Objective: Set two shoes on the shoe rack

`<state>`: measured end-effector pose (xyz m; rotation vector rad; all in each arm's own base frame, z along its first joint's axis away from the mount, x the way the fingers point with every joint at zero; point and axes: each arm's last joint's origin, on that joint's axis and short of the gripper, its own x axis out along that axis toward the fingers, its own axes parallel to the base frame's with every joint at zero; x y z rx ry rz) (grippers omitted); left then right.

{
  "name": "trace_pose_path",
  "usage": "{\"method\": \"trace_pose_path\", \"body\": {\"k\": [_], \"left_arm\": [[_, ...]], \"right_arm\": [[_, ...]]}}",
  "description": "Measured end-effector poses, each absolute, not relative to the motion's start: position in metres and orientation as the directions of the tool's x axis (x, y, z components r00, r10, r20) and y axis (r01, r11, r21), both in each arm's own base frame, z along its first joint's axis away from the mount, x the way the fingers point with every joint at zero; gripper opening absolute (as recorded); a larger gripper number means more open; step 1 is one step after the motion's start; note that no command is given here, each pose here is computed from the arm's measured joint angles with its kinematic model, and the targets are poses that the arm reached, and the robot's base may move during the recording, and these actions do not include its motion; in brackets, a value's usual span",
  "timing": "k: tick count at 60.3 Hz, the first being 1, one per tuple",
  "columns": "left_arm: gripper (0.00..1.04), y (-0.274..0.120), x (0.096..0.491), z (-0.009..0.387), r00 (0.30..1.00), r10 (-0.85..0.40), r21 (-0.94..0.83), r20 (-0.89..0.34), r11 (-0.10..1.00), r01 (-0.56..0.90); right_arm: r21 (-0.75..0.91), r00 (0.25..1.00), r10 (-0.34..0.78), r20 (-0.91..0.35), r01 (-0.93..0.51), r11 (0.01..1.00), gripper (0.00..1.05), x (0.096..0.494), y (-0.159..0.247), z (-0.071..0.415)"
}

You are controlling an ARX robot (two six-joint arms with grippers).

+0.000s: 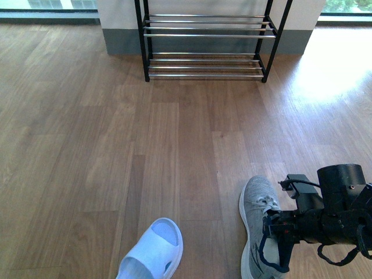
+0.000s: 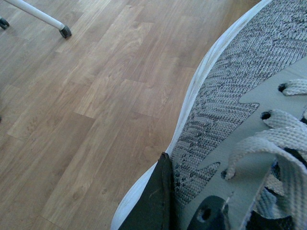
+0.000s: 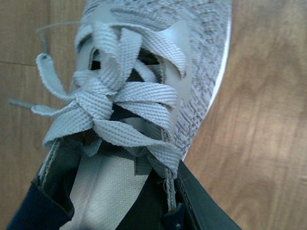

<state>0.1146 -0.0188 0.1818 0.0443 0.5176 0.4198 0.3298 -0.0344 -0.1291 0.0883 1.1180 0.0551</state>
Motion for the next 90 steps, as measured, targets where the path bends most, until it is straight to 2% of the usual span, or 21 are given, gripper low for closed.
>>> {"method": "trace_pose_path", "body": {"k": [11,17,26,39,52,67,75,90], "left_arm": [[0.02,-0.019,0.115,0.182,0.786,0.4,0.146,-0.471,0.914,-0.378],[0.02,-0.019,0.115,0.182,0.786,0.4,0.146,-0.471,0.914,-0.378],[0.02,-0.019,0.115,0.182,0.786,0.4,0.146,-0.471,0.914,-0.378],[0.02,-0.019,0.115,0.182,0.786,0.4,0.145,-0.471,0.914,-0.378],[0.02,-0.019,0.115,0.182,0.786,0.4,0.146,-0.471,0.914,-0.378],[0.02,-0.019,0.115,0.182,0.786,0.4,0.146,-0.471,0.914,-0.378],[0.02,-0.019,0.115,0.182,0.786,0.4,0.145,-0.471,0.914,-0.378],[0.02,-0.019,0.115,0.182,0.786,0.401,0.146,-0.471,0.914,-0.379]], "right_arm": [[-0.011,0.46,0.042,-0.887,-0.112,0.994,0.01,0.33,-0.041,-0.088],[-0.061,0.52,0.06,-0.852,-0.214,0.975,0.01,0.33,-0.043,-0.047],[-0.104,0.631,0.109,-0.768,-0.29,0.951,0.01,0.324,-0.044,0.021],[-0.187,0.766,0.085,-0.637,-0.26,0.947,0.01,0.29,-0.052,0.104],[-0.233,0.866,0.08,-0.494,-0.221,0.947,0.01,0.241,-0.052,0.161],[-0.228,0.916,0.138,-0.378,-0.237,0.945,0.01,0.184,-0.044,0.185],[-0.209,0.941,0.119,-0.318,-0.191,0.959,0.01,0.15,-0.036,0.185],[-0.209,0.953,0.11,-0.282,-0.173,0.963,0.01,0.145,-0.035,0.188]]}}
